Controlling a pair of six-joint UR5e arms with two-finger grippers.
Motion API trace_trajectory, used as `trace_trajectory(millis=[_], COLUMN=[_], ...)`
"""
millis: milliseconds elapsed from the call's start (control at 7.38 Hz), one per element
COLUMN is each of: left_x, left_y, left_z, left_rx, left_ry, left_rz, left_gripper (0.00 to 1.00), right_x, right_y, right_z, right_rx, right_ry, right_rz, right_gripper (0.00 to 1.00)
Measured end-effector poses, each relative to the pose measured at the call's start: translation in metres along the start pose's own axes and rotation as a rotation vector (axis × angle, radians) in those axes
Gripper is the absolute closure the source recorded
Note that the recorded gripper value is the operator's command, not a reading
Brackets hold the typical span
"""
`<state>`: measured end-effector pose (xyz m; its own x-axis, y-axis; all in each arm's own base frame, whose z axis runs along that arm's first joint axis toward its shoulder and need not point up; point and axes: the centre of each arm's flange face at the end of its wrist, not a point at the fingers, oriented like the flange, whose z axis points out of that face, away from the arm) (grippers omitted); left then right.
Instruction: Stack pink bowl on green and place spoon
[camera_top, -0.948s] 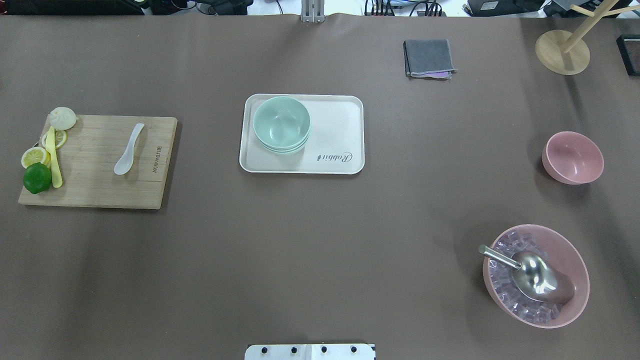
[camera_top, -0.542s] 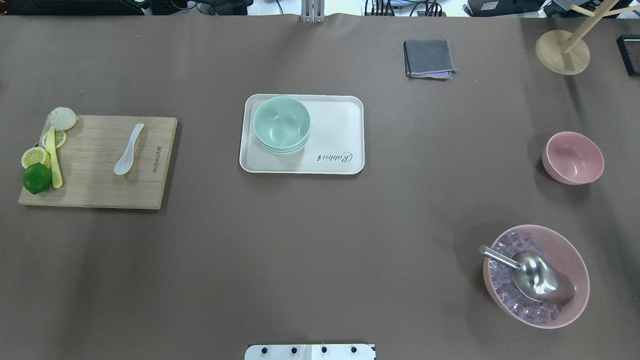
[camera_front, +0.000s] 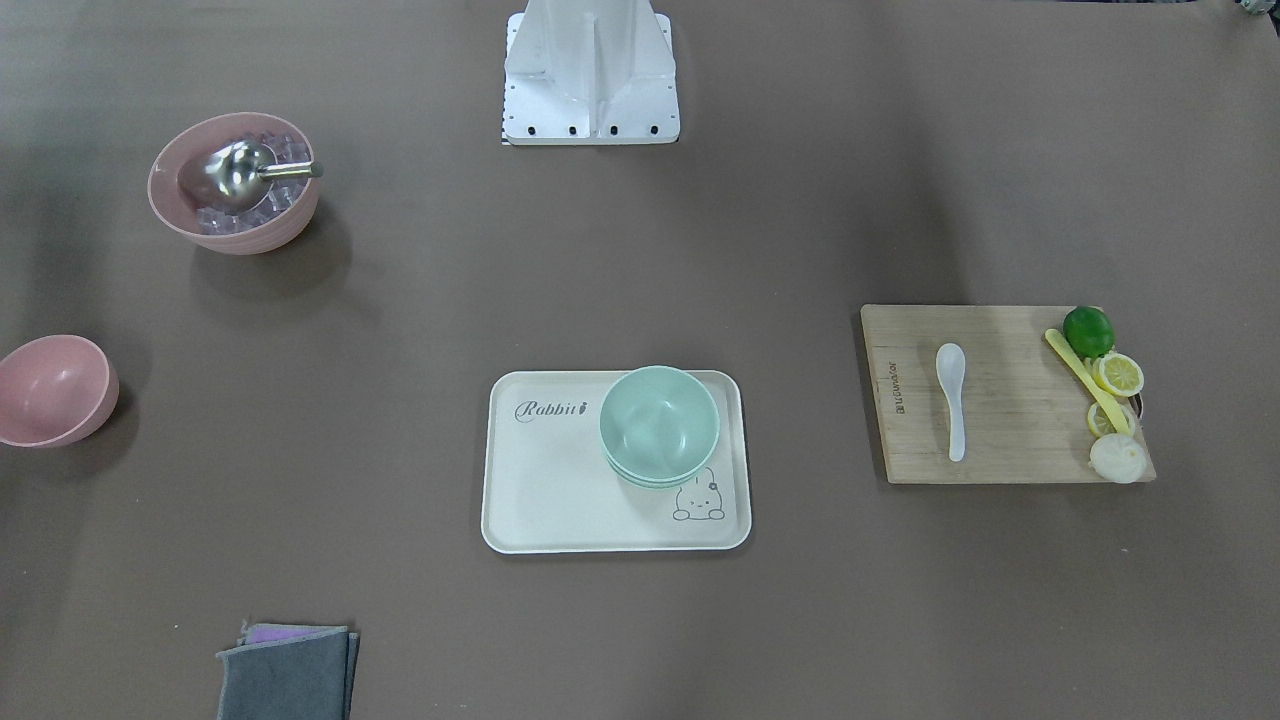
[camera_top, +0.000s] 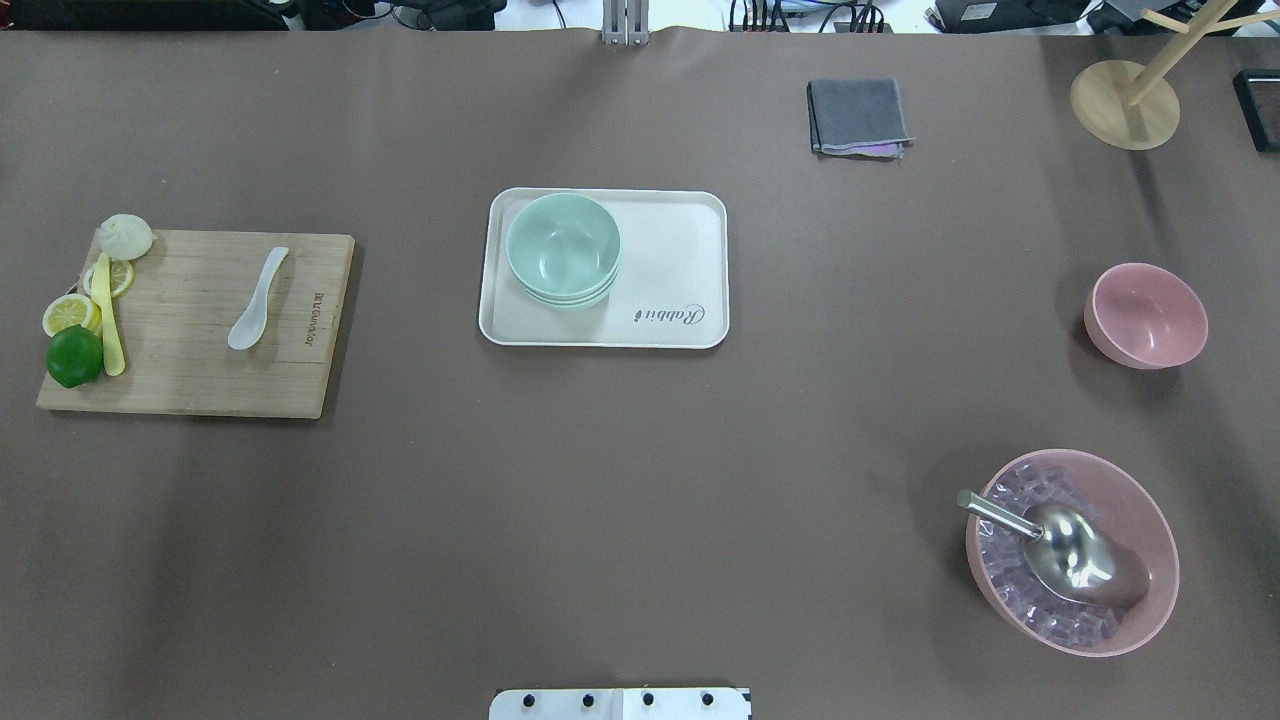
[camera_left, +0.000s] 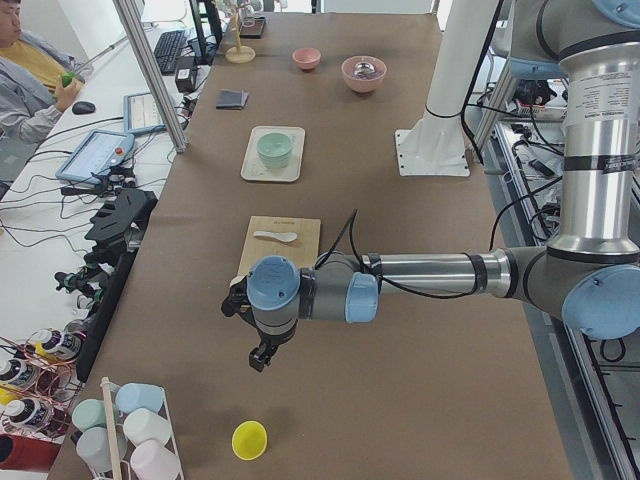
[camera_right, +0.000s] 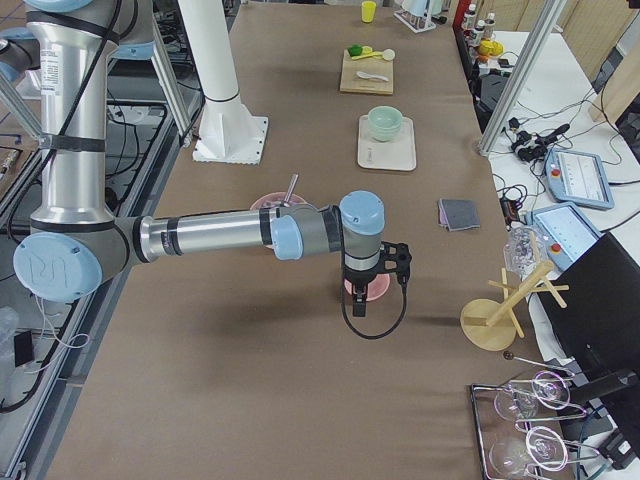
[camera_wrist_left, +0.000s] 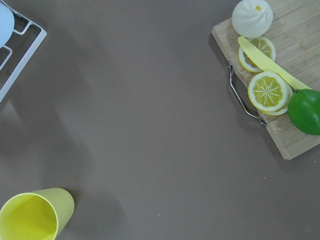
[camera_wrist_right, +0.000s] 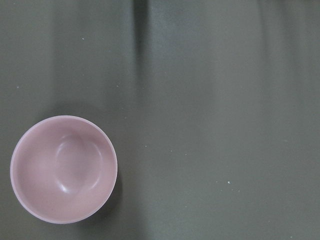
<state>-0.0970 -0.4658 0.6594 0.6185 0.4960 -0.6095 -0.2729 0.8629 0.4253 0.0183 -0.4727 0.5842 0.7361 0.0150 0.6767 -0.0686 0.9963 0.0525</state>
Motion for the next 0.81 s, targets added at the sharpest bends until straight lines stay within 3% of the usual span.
trace_trajectory(millis=[406,677,812], left_x=[-0.002,0.006,0.016], left_y=[-0.002,-0.014,-0.027], left_z=[0.000,0.000,0.005], left_rx=[-0.010,0.000,0.017], left_ry=[-0.014,-0.022,-0.022], left_rz=[-0.051,-0.217,-0.289], left_gripper=[0.00,0.00,0.01], right_x=[-0.004,-0.024,-0.048], right_y=[0.006,0.009,0.006], right_z=[0.006,0.022,0.036], right_rx=[0.024,0.010,-0.010], right_ry=[-0.007,-0.040,-0.051], right_rz=[-0.040,-0.082,-0.095], right_gripper=[0.00,0.00,0.05])
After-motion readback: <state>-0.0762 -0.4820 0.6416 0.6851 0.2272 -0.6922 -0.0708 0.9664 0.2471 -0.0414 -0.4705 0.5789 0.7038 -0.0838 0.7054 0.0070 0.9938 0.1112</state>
